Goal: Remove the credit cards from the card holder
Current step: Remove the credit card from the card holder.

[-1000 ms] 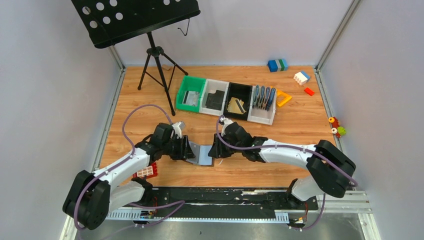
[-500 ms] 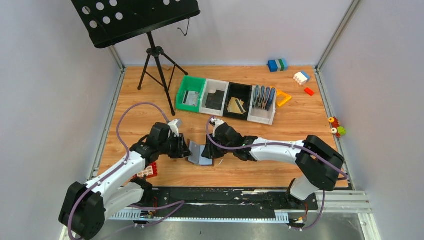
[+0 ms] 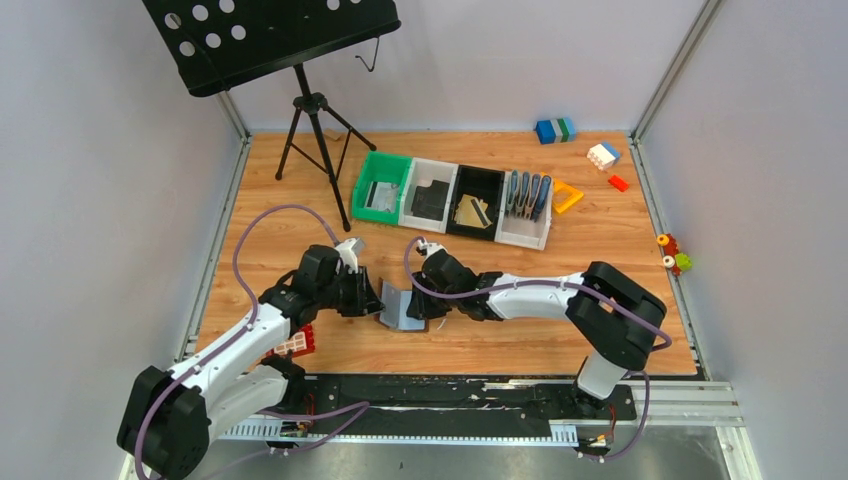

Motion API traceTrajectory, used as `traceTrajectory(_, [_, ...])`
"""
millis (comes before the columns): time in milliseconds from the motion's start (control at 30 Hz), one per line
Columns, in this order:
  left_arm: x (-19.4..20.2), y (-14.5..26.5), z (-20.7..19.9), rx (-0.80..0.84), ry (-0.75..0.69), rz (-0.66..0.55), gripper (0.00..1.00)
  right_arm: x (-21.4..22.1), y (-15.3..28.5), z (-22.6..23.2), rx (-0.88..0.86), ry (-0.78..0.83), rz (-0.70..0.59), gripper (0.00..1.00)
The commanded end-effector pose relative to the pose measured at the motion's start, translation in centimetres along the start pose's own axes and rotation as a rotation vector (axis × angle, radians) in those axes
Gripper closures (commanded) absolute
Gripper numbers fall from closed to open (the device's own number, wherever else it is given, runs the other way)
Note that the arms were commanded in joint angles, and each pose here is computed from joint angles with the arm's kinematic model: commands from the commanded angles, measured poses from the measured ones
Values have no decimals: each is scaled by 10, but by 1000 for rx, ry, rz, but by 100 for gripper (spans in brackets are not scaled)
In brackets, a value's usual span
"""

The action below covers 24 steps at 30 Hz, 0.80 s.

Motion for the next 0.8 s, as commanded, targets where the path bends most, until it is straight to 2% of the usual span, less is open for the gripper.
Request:
traceTrajectory(0, [-17,3,-14,72,-22,-64,75,-7,-8,7,1,1,-15,84])
traceTrajectory(433, [-14,-5,-20,155,-1,-48,93,3,-18,-5,33,-8,22,87])
traceTrajectory(767, [-8,-11,-22,208,14,-34,96,7,-22,-17,-4,-64,31,87])
Point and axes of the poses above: each gripper's point midway between its finger pads, its own y axis back along the fingers, its own z axis along the line the jaws close on, x = y × z, the point moved 5 cm from there along y, back along the fingers, and after that the axes turned 10 degrees about -y, right-handed, at the moved point
